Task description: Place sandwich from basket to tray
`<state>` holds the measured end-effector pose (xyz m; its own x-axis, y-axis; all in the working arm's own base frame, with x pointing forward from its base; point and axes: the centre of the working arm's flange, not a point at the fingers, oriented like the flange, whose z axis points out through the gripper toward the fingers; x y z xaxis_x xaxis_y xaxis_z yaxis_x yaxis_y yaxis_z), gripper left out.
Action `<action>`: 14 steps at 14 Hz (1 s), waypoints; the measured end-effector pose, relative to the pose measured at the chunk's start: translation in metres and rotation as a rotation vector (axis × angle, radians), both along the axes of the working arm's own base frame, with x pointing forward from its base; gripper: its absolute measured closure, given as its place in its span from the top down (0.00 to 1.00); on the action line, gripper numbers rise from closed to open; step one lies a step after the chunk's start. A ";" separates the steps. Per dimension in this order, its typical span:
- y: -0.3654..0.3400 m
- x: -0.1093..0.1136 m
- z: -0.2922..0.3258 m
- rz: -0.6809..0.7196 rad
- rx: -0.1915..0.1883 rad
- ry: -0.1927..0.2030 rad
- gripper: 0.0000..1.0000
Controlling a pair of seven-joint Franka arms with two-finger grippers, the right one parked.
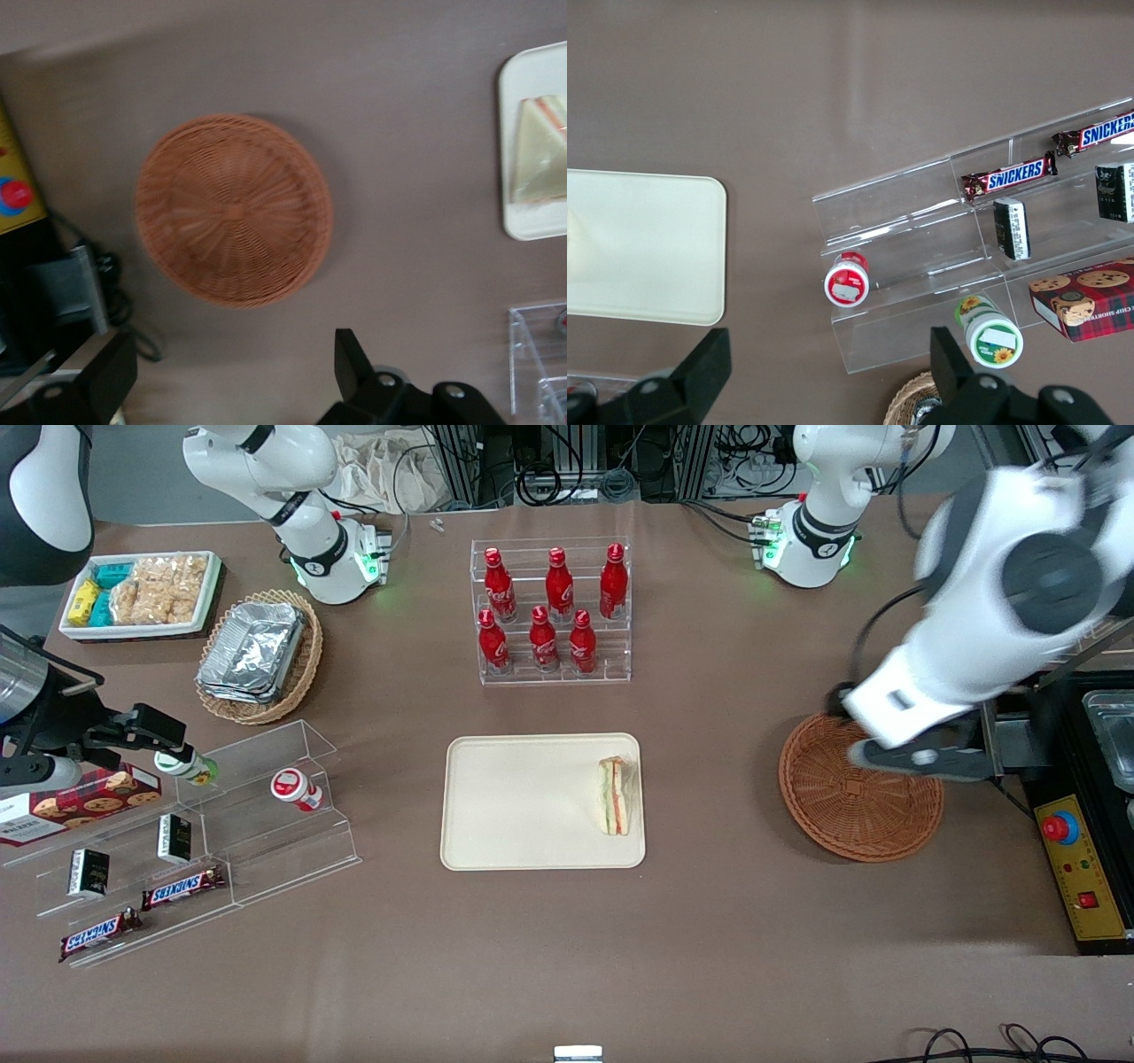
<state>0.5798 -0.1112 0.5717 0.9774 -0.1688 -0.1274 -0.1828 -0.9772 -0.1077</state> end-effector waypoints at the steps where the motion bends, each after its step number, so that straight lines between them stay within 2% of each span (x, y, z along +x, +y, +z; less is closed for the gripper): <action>1: 0.021 -0.003 0.008 0.025 0.005 0.008 1.00; 4: 0.053 -0.006 0.015 0.073 0.011 0.027 1.00; 11: 0.072 -0.005 0.014 0.106 0.011 0.032 1.00; 14: 0.087 -0.004 0.014 0.134 -0.002 0.034 1.00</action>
<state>0.5756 -0.0247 0.5853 0.9863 -0.0373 -0.1607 -0.0541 -0.9934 -0.1016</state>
